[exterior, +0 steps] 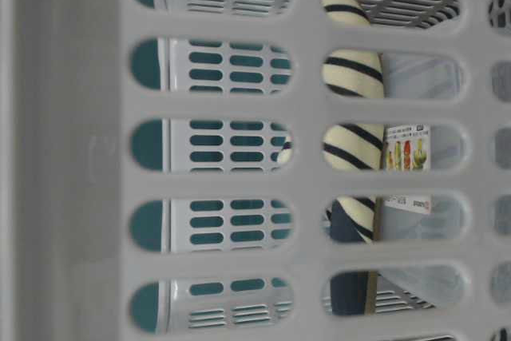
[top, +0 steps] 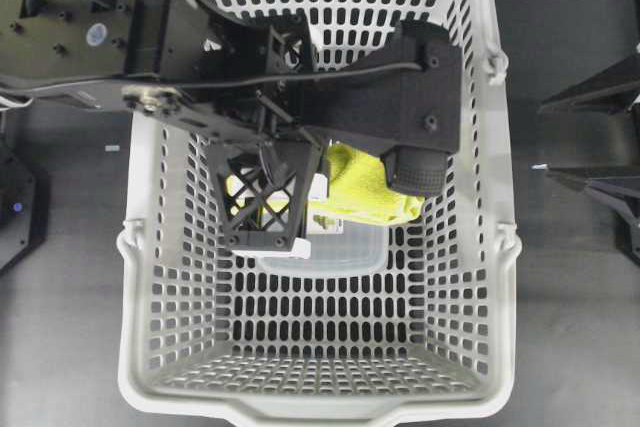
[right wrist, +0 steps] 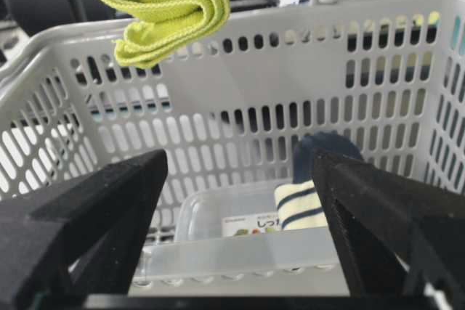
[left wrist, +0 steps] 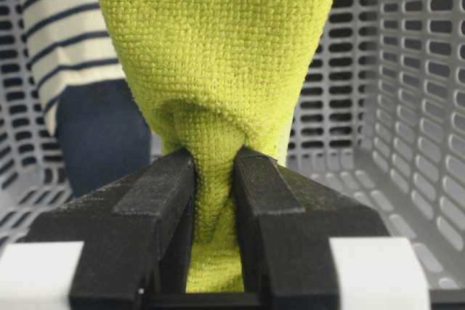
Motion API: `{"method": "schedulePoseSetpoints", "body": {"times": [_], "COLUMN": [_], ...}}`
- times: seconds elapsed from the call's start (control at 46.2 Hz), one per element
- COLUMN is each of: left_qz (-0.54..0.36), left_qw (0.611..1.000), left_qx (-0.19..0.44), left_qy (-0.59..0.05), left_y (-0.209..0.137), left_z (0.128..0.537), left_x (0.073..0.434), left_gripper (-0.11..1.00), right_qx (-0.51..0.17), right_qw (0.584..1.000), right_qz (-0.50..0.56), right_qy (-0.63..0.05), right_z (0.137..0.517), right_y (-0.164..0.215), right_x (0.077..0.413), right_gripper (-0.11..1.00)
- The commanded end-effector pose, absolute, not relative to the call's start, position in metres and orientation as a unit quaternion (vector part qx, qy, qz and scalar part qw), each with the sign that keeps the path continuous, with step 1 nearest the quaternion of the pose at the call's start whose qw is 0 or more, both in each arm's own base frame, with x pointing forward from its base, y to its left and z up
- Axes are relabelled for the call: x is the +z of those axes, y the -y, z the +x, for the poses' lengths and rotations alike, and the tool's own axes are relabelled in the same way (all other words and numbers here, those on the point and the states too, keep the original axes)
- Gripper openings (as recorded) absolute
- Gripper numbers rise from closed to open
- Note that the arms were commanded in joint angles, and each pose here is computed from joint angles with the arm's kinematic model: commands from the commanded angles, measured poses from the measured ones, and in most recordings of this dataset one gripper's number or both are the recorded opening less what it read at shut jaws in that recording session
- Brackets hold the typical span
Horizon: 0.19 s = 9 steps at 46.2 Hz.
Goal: Pick up the yellow cloth from the shopping basket with the left arm.
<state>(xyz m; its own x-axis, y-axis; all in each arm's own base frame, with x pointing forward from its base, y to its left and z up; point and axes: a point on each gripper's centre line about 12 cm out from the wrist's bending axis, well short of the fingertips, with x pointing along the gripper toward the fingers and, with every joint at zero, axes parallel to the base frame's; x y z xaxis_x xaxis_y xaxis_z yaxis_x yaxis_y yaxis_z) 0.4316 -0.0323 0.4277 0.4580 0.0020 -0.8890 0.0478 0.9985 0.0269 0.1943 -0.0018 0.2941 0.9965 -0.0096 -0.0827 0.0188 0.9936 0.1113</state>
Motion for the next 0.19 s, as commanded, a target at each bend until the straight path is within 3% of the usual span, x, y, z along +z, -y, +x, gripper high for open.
{"method": "schedulePoseSetpoints", "body": {"times": [0.0, 0.173], "left_qz": [0.023, 0.022], "left_qw": [0.863, 0.863], "left_qx": [-0.011, -0.008], "left_qy": [-0.505, -0.505], "left_y": [0.0300, 0.0274], "left_z": [0.4264, 0.4279], "left_x": [0.4407, 0.4395], "left_gripper": [0.14, 0.14], "right_qx": [-0.006, -0.006], "right_qw": [0.998, 0.998], "right_qz": [0.059, 0.058], "right_qy": [-0.033, -0.033], "right_z": [0.1956, 0.1956], "right_y": [0.0016, 0.0016], "right_x": [0.2988, 0.2989], "right_gripper": [0.76, 0.76]}}
